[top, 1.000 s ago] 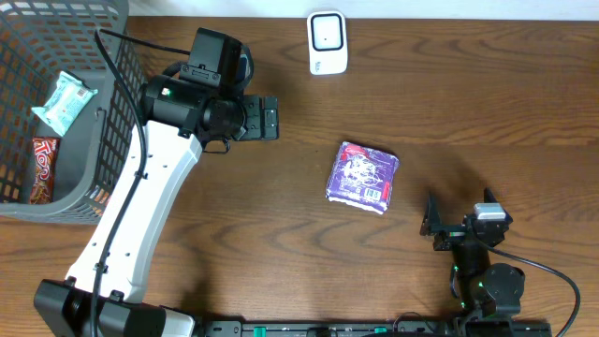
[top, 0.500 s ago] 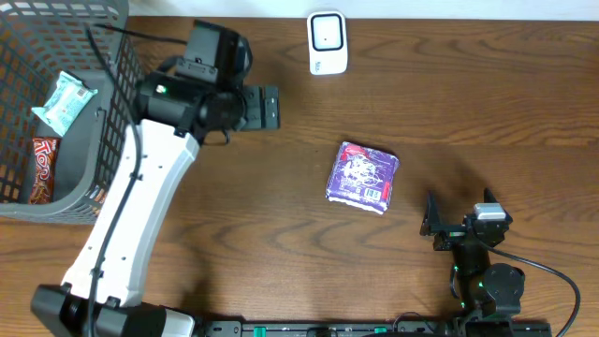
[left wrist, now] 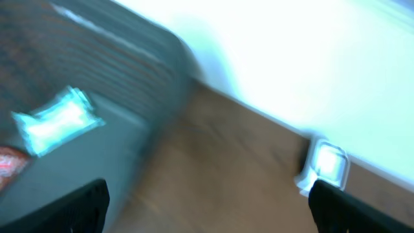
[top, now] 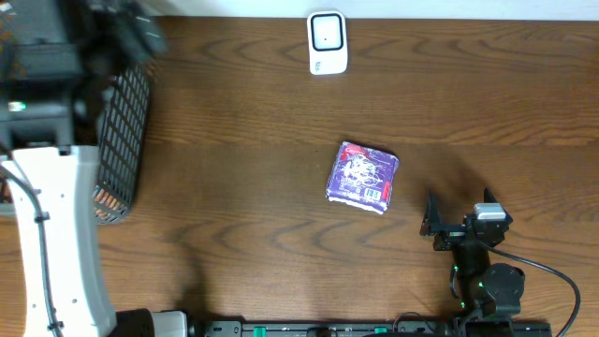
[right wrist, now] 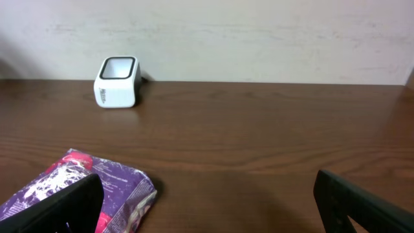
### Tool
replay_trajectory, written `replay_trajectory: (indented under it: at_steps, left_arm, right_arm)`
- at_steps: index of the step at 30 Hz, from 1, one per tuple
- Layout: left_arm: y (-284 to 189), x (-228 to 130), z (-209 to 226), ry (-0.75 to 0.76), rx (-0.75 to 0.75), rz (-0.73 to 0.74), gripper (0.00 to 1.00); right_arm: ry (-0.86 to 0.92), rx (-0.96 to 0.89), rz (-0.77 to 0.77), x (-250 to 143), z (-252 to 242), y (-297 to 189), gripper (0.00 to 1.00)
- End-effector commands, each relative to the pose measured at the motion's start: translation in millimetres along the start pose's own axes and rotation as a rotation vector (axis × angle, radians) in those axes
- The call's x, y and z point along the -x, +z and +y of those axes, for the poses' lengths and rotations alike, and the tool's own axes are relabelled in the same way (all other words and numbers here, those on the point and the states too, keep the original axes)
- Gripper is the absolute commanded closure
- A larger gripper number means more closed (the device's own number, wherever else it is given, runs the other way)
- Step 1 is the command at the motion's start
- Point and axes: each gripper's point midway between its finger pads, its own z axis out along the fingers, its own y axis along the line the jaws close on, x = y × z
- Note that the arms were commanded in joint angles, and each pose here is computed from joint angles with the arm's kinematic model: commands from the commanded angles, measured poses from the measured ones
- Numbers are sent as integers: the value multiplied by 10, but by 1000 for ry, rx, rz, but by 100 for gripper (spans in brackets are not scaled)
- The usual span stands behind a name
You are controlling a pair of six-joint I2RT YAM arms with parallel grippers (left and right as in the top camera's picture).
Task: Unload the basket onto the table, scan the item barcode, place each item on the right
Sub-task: 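Move the left gripper back into the basket toward the orange box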
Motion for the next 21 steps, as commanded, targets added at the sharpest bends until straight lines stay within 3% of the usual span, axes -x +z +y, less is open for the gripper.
replay_trajectory:
  at_steps: [1,6,9,21]
  left_arm:
    - [4,357,611,-124,149,-111,2]
    - [59,488,1514,-306,350,-150,3]
    - [160,301,2066,-378,471,-70,2]
    - [890,-678,2470,-444,534,353,2]
  right_arm:
    - [-8,3,3,-14,10,0,1]
    - [-8,3,3,-14,11,0,1]
    - [-8,3,3,-14,10,0,1]
    - [-8,3,3,-14,10,0,1]
